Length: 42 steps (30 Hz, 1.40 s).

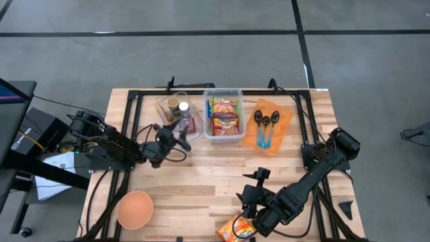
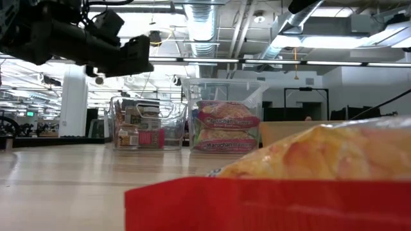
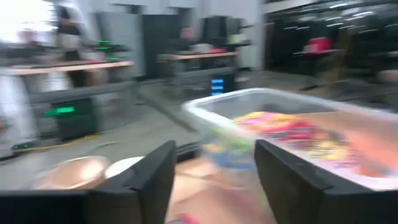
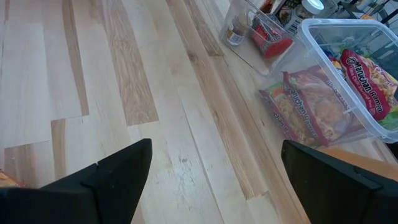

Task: Pick & Place Food Item
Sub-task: Adjust the bins

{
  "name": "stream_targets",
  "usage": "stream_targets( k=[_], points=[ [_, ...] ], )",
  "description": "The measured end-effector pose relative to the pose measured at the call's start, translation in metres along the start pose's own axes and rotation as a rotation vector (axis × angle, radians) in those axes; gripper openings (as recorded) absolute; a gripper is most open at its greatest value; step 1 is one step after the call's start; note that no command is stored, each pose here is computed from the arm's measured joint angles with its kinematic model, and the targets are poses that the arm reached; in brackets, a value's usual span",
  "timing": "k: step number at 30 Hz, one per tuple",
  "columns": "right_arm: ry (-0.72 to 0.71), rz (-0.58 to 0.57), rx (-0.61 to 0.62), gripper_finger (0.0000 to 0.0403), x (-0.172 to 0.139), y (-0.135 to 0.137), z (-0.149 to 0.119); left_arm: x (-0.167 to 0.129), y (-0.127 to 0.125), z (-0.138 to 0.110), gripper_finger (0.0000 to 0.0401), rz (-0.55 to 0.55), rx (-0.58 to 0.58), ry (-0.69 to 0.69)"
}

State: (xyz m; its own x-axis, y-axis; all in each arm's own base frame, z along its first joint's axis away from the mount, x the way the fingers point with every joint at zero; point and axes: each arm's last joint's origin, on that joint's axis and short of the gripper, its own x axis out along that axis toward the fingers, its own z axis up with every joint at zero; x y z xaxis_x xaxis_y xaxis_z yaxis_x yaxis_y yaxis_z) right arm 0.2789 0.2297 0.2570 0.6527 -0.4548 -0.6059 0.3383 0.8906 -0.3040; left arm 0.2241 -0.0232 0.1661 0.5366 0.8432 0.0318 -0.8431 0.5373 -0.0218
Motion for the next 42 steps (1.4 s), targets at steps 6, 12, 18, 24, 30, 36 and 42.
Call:
stream_targets(
  k=[6,12,18,24,30,36,42],
  points=[
    [0.001,-0.002,0.002,0.0354,0.001,0.000,0.000,0.003,0.006,-0.001,0.0057,0.160,0.065,0.016],
    [0.001,-0.005,0.010,0.0354,0.002,-0.001,0.001,0.019,0.019,-0.002,0.0003,0.358,0.015,0.017],
    [0.001,-0.004,0.011,0.0354,0.002,-0.001,0.001,0.023,0.022,-0.007,0.0001,0.382,-0.077,0.006],
    [-0.001,0.002,0.010,0.0354,0.000,0.000,0.000,0.025,0.020,-0.032,0.0000,0.183,-0.214,0.110],
    [-0.001,0.008,0.015,0.0354,-0.002,0.001,-0.001,0.041,0.040,-0.027,0.0000,0.194,-0.187,0.199],
    [0.005,-0.002,0.015,0.0354,0.001,-0.001,0.000,0.049,0.073,-0.004,0.0000,0.186,-0.208,0.360],
    [0.007,-0.007,0.019,0.0354,0.003,-0.002,0.001,0.041,0.092,-0.005,0.0000,0.181,-0.182,0.498]
  ],
)
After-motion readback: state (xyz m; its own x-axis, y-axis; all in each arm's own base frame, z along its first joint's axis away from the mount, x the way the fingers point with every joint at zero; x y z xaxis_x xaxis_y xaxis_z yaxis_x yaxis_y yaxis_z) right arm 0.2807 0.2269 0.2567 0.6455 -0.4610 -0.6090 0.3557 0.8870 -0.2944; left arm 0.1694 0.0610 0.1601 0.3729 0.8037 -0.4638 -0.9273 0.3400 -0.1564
